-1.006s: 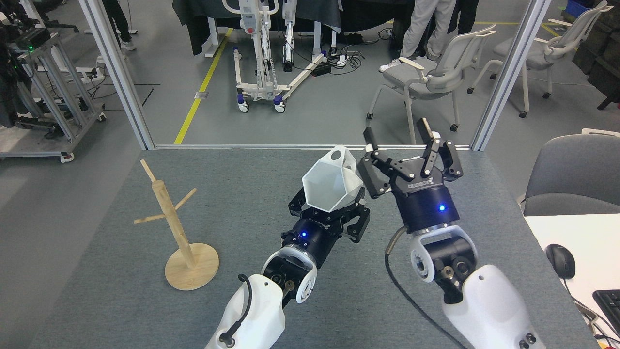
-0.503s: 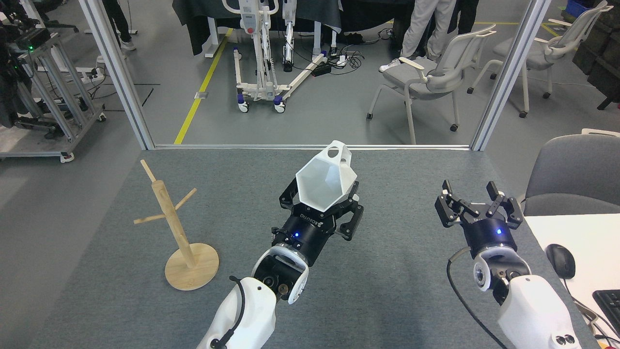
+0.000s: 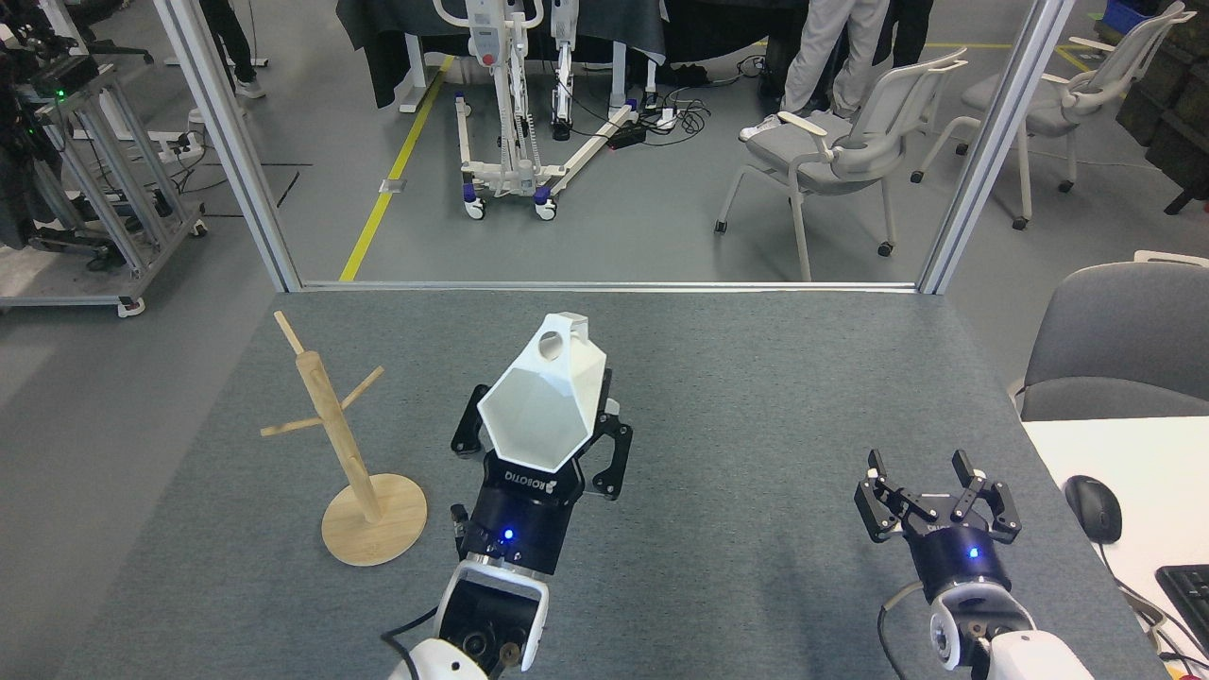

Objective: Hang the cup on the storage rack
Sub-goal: 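Carry the cup with the left gripper toward the wooden mug stand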

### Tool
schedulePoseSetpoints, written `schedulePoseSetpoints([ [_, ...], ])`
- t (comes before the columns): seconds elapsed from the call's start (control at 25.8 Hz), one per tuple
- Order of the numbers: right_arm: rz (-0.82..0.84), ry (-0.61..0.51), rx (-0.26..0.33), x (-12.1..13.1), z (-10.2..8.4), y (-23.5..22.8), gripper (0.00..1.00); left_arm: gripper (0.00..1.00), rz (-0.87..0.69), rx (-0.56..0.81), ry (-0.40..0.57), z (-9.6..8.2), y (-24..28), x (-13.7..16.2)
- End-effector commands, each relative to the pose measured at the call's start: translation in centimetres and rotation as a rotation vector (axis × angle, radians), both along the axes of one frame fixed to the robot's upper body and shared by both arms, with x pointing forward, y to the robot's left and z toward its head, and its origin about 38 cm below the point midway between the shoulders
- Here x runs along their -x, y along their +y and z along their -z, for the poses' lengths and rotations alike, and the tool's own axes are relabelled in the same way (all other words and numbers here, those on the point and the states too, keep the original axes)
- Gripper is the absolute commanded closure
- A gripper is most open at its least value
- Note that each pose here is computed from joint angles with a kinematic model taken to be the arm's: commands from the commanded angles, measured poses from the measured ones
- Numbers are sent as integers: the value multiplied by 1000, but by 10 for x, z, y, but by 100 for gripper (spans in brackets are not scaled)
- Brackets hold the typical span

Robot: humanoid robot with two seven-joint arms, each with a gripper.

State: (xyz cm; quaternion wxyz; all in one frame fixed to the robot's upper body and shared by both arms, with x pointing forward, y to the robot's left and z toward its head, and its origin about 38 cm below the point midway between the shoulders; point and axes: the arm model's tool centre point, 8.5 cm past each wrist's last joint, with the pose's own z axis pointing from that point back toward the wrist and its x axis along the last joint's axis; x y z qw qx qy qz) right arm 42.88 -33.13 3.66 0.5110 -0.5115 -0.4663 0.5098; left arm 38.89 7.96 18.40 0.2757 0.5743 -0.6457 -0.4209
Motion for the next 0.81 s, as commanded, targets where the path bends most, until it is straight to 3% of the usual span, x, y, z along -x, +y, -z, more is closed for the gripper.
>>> schedulePoseSetpoints([
  [0.0,-21,-16,1,17,16,5,1,100,-107,33,-33,11,18,21],
  [0.46,-101,3,5,36,38,24,1,100,-420,39,-18,35,68,37],
  [0.77,-109,-18,16,36,36,27,1,100,-539,-34,3,55,100,49],
])
